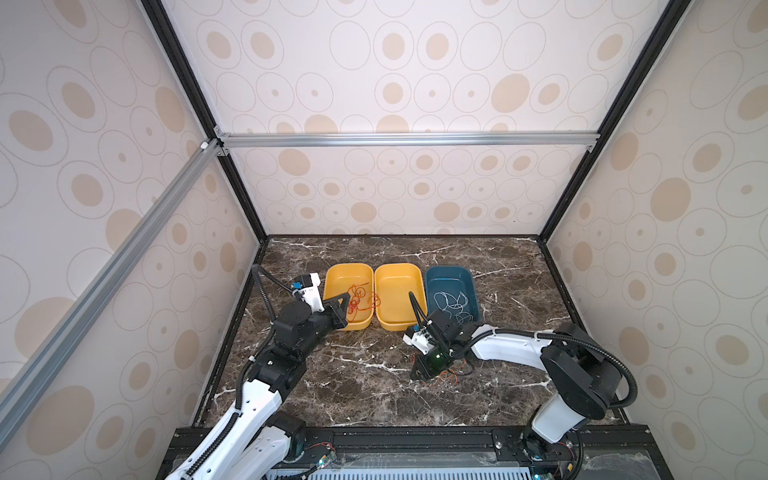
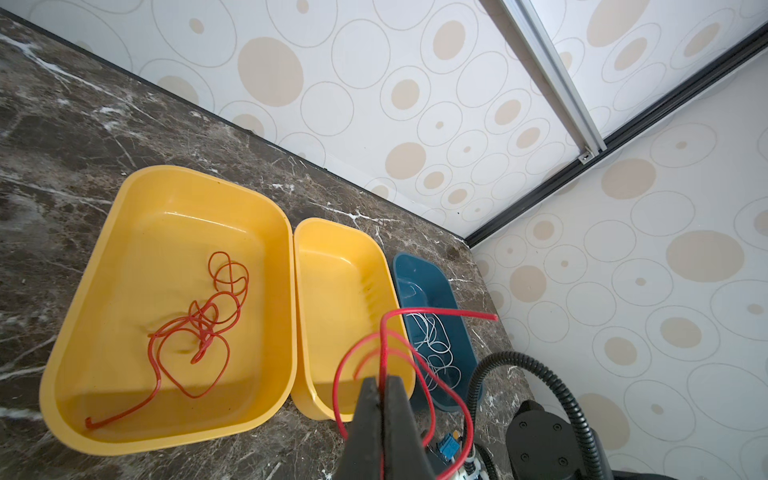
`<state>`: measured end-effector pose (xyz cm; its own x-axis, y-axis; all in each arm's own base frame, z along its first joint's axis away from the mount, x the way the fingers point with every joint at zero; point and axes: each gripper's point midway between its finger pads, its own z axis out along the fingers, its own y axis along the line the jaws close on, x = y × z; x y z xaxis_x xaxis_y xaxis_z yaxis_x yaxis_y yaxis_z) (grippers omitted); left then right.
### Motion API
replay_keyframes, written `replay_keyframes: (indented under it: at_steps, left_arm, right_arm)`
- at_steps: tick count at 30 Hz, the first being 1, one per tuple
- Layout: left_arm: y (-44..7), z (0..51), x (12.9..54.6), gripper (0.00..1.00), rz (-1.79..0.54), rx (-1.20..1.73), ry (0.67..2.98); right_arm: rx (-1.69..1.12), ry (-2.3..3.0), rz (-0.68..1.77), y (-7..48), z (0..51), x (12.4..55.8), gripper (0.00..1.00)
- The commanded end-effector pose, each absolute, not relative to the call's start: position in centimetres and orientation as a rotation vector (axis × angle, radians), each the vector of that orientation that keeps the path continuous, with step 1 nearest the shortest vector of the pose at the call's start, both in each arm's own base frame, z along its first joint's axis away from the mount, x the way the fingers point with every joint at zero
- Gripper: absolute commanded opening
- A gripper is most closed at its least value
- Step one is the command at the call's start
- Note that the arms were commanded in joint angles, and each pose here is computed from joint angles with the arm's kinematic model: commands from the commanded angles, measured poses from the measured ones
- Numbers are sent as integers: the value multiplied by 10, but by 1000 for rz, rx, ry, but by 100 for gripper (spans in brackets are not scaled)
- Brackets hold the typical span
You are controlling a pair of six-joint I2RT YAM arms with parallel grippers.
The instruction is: Untangle the cables
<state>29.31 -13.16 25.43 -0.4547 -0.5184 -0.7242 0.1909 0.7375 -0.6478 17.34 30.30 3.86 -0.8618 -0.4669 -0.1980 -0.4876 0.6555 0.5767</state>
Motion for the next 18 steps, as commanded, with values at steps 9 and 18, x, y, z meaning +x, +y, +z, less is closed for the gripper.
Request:
replay_keyframes:
  at_steps: [9,18]
  left_arm:
    - [-131,253,307,0,-775,-235,1889]
    - [-129,238,322,0,-693,-227,1944]
  right_arm:
    - [-819,2811,748,283,61,193,43]
    - [-802,2679,742,283,109,205,53]
